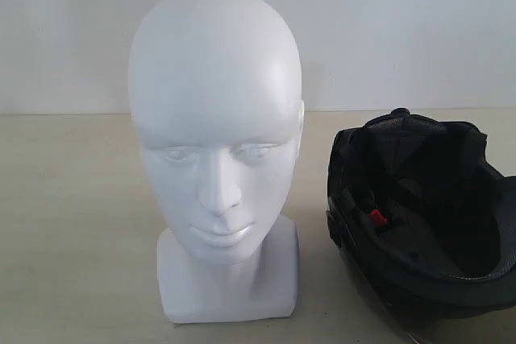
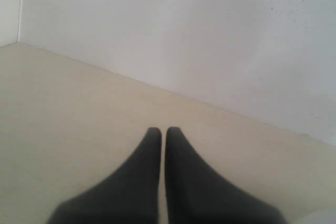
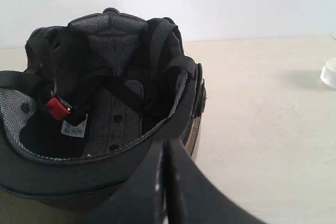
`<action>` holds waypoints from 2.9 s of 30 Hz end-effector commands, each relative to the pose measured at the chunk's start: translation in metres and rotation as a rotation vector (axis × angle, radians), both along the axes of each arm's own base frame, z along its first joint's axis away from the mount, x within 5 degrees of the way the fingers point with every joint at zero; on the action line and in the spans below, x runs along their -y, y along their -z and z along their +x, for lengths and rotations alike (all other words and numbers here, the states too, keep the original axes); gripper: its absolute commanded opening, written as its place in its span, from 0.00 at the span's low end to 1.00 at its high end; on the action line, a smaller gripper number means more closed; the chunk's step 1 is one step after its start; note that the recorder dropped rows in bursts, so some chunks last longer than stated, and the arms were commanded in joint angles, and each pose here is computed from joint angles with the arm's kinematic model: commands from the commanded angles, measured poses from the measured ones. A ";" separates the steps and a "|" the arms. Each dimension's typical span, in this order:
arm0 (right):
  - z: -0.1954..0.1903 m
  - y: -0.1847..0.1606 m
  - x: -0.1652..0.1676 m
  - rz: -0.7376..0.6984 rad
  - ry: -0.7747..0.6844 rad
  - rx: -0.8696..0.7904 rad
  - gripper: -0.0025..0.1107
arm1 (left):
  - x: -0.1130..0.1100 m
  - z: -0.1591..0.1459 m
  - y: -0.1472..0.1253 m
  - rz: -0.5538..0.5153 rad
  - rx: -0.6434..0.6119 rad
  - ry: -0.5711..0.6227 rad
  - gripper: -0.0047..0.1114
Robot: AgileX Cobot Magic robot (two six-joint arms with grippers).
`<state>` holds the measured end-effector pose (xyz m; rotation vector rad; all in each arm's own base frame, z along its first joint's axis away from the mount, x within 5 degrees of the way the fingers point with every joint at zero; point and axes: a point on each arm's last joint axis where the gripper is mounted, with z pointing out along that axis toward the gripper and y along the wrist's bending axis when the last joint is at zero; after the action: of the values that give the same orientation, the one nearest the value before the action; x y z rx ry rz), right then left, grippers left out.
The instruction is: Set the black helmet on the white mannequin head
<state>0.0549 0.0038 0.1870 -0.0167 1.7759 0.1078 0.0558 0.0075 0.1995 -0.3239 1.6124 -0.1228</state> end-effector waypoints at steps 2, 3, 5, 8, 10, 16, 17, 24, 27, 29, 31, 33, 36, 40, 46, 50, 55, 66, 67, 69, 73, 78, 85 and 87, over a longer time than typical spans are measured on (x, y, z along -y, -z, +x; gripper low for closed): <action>0.000 -0.001 0.000 0.001 0.005 0.013 0.02 | 0.000 0.000 0.000 0.004 0.004 -0.002 0.08; 0.000 -0.001 0.000 0.001 0.005 0.013 0.02 | 0.000 0.000 0.000 0.004 0.004 -0.002 0.08; 0.000 -0.001 0.000 0.001 0.005 0.013 0.02 | 0.000 0.000 0.000 0.004 0.004 -0.002 0.08; 0.000 -0.001 0.000 0.001 0.005 0.013 0.02 | 0.000 0.000 0.000 0.004 0.004 -0.002 0.08; 0.000 -0.001 0.000 0.001 0.005 0.013 0.02 | 0.000 0.000 0.000 0.004 0.004 -0.002 0.08; 0.000 -0.001 0.000 0.001 0.005 0.013 0.02 | 0.000 0.000 0.000 0.004 0.004 -0.002 0.08; 0.000 -0.001 0.000 0.001 0.005 0.013 0.02 | 0.000 0.000 0.000 0.004 0.004 -0.002 0.08; 0.000 -0.001 0.000 -0.023 0.002 0.015 0.02 | 0.000 0.000 0.000 0.004 0.004 -0.002 0.08; 0.000 -0.001 0.000 -0.022 0.002 0.015 0.02 | 0.000 0.000 0.000 0.004 0.004 -0.002 0.08; 0.000 -0.001 0.000 -0.022 0.002 0.015 0.02 | 0.000 0.000 0.000 0.004 0.004 -0.002 0.08; 0.000 -0.001 0.000 -0.021 0.002 0.020 0.02 | 0.000 0.000 0.000 0.004 0.004 -0.002 0.08; 0.000 -0.001 0.000 -0.021 0.002 0.019 0.02 | 0.000 0.000 0.000 0.004 0.004 -0.002 0.08; -0.001 -0.012 0.000 0.017 0.002 0.050 0.02 | 0.000 0.000 0.000 0.004 0.004 -0.002 0.08; -0.009 -0.058 0.001 0.040 0.000 0.197 0.02 | 0.000 0.000 0.000 0.004 0.004 -0.002 0.08; -0.041 -0.140 0.004 0.070 -0.006 0.485 0.02 | 0.000 0.000 0.000 0.004 0.004 -0.002 0.08; -0.063 -0.178 0.005 0.111 -0.018 0.675 0.02 | 0.000 0.000 0.000 0.004 0.004 -0.002 0.08; -0.093 -0.214 0.008 0.216 -0.051 0.892 0.02 | 0.000 0.000 0.000 0.004 0.004 -0.002 0.08; -0.076 -0.293 0.009 -0.121 -0.055 0.586 0.02 | 0.000 0.000 0.000 0.004 0.004 -0.002 0.08; -0.063 -0.298 0.006 -0.118 -0.086 0.493 0.02 | 0.000 0.000 0.000 0.004 0.004 -0.002 0.08; -0.038 -0.303 -0.002 -0.095 -0.164 0.329 0.02 | 0.000 0.000 0.000 0.004 0.004 -0.002 0.08; 0.015 -0.296 -0.029 -0.017 -0.340 -0.009 0.02 | 0.000 0.000 0.000 0.004 0.004 -0.002 0.08; 0.069 -0.259 -0.062 -0.065 -0.502 -0.378 0.03 | 0.000 0.000 0.000 0.004 0.004 -0.002 0.08; 0.120 -0.210 -0.080 -0.075 -0.490 -0.538 0.41 | 0.000 0.000 0.000 0.004 0.004 -0.002 0.08; 0.128 -0.195 -0.083 -0.080 -0.488 -0.574 0.48 | 0.000 0.000 0.000 0.004 0.004 -0.002 0.08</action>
<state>0.1725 0.0827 0.3970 -0.5152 2.2948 0.4325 0.0558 0.0075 0.1995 -0.3239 1.6124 -0.1228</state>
